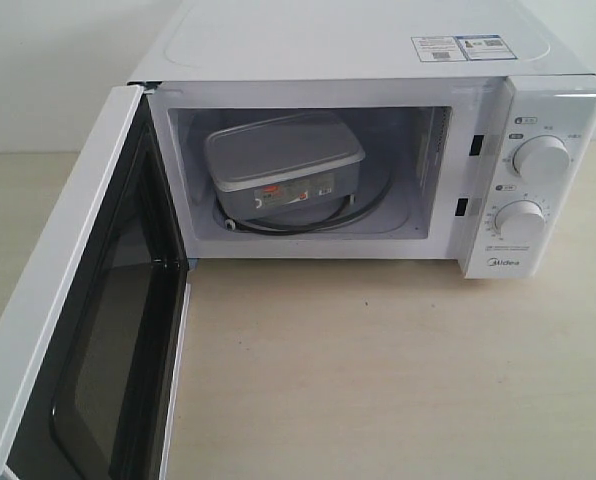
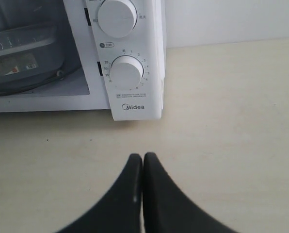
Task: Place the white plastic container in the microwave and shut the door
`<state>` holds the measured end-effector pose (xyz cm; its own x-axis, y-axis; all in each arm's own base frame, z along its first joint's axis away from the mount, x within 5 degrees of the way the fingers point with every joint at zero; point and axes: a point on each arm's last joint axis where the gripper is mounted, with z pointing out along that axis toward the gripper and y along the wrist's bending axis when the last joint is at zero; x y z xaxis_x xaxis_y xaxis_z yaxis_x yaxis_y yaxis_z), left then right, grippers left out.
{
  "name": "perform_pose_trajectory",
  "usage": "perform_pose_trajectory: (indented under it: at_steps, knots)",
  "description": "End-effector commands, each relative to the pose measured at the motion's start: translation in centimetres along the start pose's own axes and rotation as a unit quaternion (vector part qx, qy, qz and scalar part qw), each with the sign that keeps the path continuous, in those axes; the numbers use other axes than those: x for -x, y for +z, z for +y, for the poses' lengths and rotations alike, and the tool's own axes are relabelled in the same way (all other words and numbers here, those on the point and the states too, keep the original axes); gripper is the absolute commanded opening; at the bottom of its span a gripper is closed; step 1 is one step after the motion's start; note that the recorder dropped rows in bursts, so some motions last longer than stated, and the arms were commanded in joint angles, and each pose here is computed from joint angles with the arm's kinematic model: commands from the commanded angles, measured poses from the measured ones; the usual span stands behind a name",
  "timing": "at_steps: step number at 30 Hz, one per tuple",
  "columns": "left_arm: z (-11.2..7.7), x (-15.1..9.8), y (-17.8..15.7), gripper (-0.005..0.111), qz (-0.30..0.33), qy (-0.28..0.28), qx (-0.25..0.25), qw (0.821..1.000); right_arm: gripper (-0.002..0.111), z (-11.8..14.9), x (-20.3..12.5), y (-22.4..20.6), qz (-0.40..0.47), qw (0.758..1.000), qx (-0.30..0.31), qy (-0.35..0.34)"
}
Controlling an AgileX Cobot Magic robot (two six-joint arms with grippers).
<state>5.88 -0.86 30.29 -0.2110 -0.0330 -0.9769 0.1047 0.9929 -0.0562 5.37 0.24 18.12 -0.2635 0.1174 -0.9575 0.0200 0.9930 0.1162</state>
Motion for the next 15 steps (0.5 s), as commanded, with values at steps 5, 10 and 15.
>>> perform_pose_trajectory:
  at_steps: [5, 10, 15]
  knots:
    - [0.0, 1.8, 0.1, 0.004, -0.068, -0.003, 0.003, 0.998, 0.000, 0.0, 0.1, 0.0, -0.004, 1.000, 0.000, 0.000]
    - [0.1, 2.1, 0.1, 0.004, -0.081, -0.003, 0.004, 0.997, 0.000, 0.0, 0.1, 0.0, -0.004, 1.000, 0.000, 0.000]
    - [0.1, 2.1, 0.1, 0.004, -0.081, -0.003, 0.004, 0.997, 0.000, 0.0, 0.1, 0.0, -0.004, 1.000, 0.000, 0.000]
